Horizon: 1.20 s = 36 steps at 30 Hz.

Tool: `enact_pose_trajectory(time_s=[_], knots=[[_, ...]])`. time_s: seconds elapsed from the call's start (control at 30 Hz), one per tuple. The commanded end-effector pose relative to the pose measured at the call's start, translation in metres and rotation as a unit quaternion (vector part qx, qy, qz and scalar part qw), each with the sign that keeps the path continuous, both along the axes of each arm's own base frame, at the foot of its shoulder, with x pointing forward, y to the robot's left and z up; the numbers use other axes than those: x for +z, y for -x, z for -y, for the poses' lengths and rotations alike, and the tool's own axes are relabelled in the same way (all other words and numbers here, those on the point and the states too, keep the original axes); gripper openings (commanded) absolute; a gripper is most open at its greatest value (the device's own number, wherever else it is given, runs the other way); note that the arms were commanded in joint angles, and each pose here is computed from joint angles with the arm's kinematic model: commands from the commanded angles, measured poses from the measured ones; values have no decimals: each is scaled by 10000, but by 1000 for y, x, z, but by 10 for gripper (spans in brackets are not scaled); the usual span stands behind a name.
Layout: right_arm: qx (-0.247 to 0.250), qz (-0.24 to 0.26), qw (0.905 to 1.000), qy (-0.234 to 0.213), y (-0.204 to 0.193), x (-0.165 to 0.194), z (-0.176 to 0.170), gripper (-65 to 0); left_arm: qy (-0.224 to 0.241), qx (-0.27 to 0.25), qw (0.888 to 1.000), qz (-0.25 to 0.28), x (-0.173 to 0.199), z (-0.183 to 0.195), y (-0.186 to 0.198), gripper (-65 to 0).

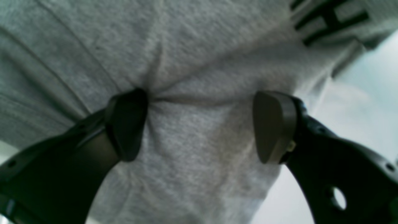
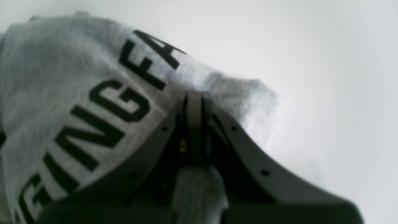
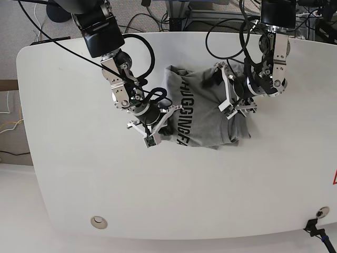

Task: Fold the T-shirt properly
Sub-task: 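Flip the folded bundle over with both grippers, then press and straighten the folded bundle with both grippers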

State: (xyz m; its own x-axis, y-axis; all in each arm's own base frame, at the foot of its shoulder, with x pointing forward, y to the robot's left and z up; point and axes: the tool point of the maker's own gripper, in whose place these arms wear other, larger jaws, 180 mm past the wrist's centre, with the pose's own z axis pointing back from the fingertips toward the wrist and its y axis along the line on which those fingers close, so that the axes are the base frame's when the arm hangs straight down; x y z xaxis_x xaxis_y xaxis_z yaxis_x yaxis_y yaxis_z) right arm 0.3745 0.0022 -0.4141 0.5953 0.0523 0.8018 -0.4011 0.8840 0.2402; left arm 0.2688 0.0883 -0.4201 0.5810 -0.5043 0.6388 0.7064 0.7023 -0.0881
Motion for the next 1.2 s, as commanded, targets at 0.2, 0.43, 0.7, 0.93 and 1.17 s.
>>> enact_pose_trajectory(time_s=[0.2,0.43,0.7,0.93,1.17], knots=[[143,-34,9999,10,54,1,0,-650,-642,279,9972,250,-8,-38,-66,-160],[16,66,9998,-169,67,25,3,-650,-546,351,9950,765,25,-39,-107,-160],[195,529,9984,-79,20,74,-5,-650,-915,191,9832,1566,71,-59,-85,-160],[200,340,9986,-358,-24,70,-45,-650,-810,-162,9842,1563,70,-32,-21,-160],[74,234,9990,-382,-41,35,-54,-650,-484,-88,9926,1113,45,-11,9,-160]])
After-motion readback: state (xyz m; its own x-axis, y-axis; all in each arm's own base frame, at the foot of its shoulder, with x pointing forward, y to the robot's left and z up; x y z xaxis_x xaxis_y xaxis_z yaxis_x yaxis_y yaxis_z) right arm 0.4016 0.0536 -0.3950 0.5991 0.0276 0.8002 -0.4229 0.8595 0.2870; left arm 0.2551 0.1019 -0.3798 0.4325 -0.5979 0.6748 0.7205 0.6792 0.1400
